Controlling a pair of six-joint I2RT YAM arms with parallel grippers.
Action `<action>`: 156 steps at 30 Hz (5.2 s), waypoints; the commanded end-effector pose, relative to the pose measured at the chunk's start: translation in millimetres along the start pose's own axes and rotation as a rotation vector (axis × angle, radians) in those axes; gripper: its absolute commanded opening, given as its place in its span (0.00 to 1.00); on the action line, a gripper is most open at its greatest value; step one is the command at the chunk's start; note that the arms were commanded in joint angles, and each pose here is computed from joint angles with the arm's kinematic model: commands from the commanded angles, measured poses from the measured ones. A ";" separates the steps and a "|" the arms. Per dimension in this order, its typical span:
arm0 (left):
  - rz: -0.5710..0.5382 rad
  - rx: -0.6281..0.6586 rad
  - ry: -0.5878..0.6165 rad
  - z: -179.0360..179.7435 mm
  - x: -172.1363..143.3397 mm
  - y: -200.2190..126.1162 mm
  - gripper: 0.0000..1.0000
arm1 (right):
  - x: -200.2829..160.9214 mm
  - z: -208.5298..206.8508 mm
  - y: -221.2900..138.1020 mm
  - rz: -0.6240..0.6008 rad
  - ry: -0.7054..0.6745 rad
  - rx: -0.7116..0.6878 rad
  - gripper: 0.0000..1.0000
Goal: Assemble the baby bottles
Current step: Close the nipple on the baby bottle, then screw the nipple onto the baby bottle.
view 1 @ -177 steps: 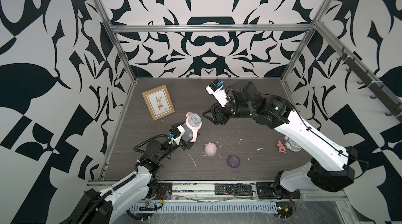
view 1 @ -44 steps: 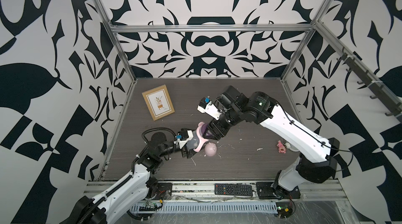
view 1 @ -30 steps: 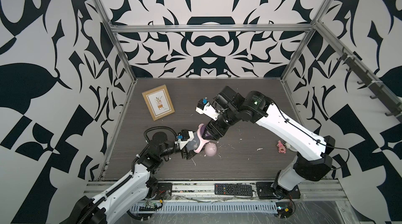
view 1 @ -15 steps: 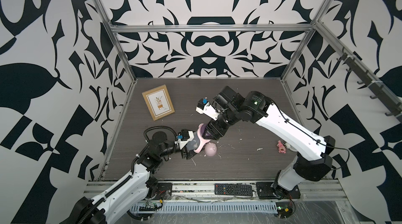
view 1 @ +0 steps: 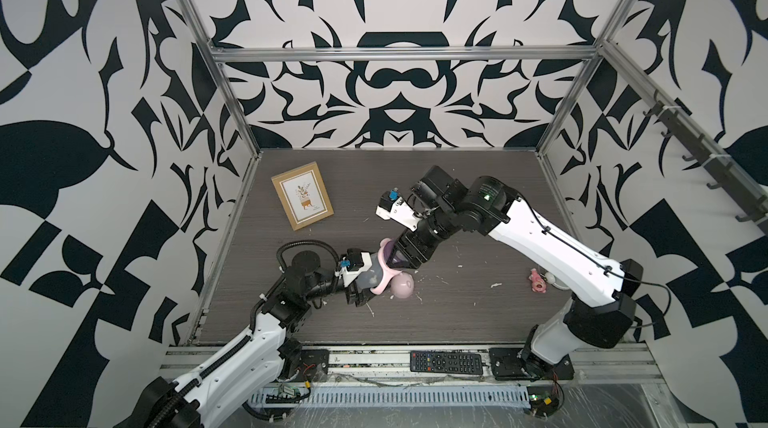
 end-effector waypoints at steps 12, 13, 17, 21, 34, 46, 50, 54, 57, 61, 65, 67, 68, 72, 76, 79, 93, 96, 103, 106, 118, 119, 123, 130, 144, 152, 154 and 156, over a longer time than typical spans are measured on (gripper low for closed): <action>-0.107 0.139 0.201 15.2 55.1 -5.3 0.06 | -9.3 -9.1 37.6 -0.021 0.142 0.086 0.00; -0.097 0.185 0.230 18.8 57.3 -6.3 0.05 | -9.8 -12.7 40.9 -0.037 0.176 0.106 0.00; -0.073 0.378 0.369 33.1 64.5 -11.8 0.03 | -11.5 -25.6 52.7 -0.112 0.323 0.190 0.00; -0.050 0.560 0.503 48.2 71.5 -15.9 0.03 | -11.5 -35.4 67.1 -0.178 0.465 0.242 0.00; 0.113 0.789 0.754 71.5 71.6 -15.5 0.04 | -12.2 -57.1 112.3 -0.330 1.155 0.492 0.00; 0.107 0.760 0.647 66.5 51.9 -13.6 0.02 | 5.9 -44.5 80.0 -0.361 0.941 0.430 0.54; 0.096 0.697 0.474 61.9 39.8 -11.2 0.00 | 4.1 -32.2 31.2 -0.351 0.729 0.232 0.86; 0.081 0.638 0.347 57.6 27.8 -8.1 0.00 | -6.0 -18.5 -17.6 -0.363 0.556 0.068 0.97; 0.057 0.551 0.289 50.9 23.4 -3.8 0.00 | -17.9 -12.5 -44.1 -0.354 0.470 -0.016 0.98; 0.044 0.393 0.215 40.5 25.0 2.3 0.00 | -28.9 1.3 -64.5 -0.290 0.281 -0.068 0.92; 0.039 0.107 0.125 21.3 35.7 8.3 0.00 | -49.9 17.1 -59.6 -0.171 -0.047 -0.251 0.89; 0.020 -0.009 0.084 13.7 44.0 9.5 0.00 | -55.5 22.3 -54.4 -0.130 -0.157 -0.262 0.89; 0.010 -0.059 0.072 10.0 47.0 9.4 0.00 | -56.4 24.5 -52.6 -0.121 -0.194 -0.251 0.89; -0.013 -0.163 0.052 0.8 53.9 6.5 0.00 | -53.1 32.2 -54.6 -0.145 -0.289 -0.195 0.95; -0.004 -0.188 0.040 -2.9 52.2 4.7 0.00 | -48.1 40.6 -57.7 -0.192 -0.345 -0.123 0.96; 0.003 -0.194 0.029 -1.8 50.3 6.4 0.00 | -43.7 42.8 -61.4 -0.209 -0.373 -0.125 0.96; 0.000 -0.259 0.002 -3.9 48.2 9.2 0.00 | -17.9 47.4 -47.8 -0.168 -0.409 -0.071 0.87; -0.005 -0.260 0.007 -5.1 48.7 8.2 0.00 | -15.8 46.9 -46.1 -0.156 -0.404 -0.073 0.86; -0.002 -0.269 0.004 -5.3 49.1 8.4 0.00 | -12.8 46.1 -45.0 -0.168 -0.386 -0.081 0.79; 0.000 -0.267 0.002 -5.1 48.5 8.3 0.00 | -13.0 46.4 -44.5 -0.166 -0.379 -0.076 0.79; 0.009 -0.202 0.014 -0.7 49.3 8.2 0.00 | -13.7 40.8 -42.3 -0.178 -0.302 -0.054 0.58; 0.010 -0.188 0.019 0.3 49.9 8.3 0.00 | -13.4 38.3 -41.4 -0.185 -0.284 -0.053 0.55; 0.026 -0.050 0.064 10.2 52.4 7.3 0.00 | -10.5 21.5 -37.4 -0.243 -0.157 -0.035 0.33; 0.095 0.388 0.259 43.3 60.2 -3.9 0.00 | 3.7 -14.0 -16.8 -0.350 0.144 0.084 0.00; 0.294 0.906 0.906 68.0 66.6 -22.3 0.00 | 59.9 -41.5 33.7 -0.373 0.704 0.542 0.00; 0.347 0.907 0.907 70.4 54.2 -16.0 0.00 | 68.9 -38.8 25.3 -0.392 0.729 0.514 0.13; 0.339 0.896 0.877 70.6 52.6 -14.2 0.00 | 63.3 -36.9 14.8 -0.375 0.627 0.398 0.42; 0.345 0.851 0.807 70.3 50.4 -11.3 0.00 | 55.9 -33.7 -2.4 -0.378 0.511 0.257 0.63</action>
Point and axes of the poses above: each gripper's point midway between its finger pads, its own y axis out along the fingers, its own z axis along the line the jaws close on, x = y × z, the point moved 9 cm from there along -y, back along the fingers, and after that the axes turned 2 degrees about -y, right-handed, at the moved point
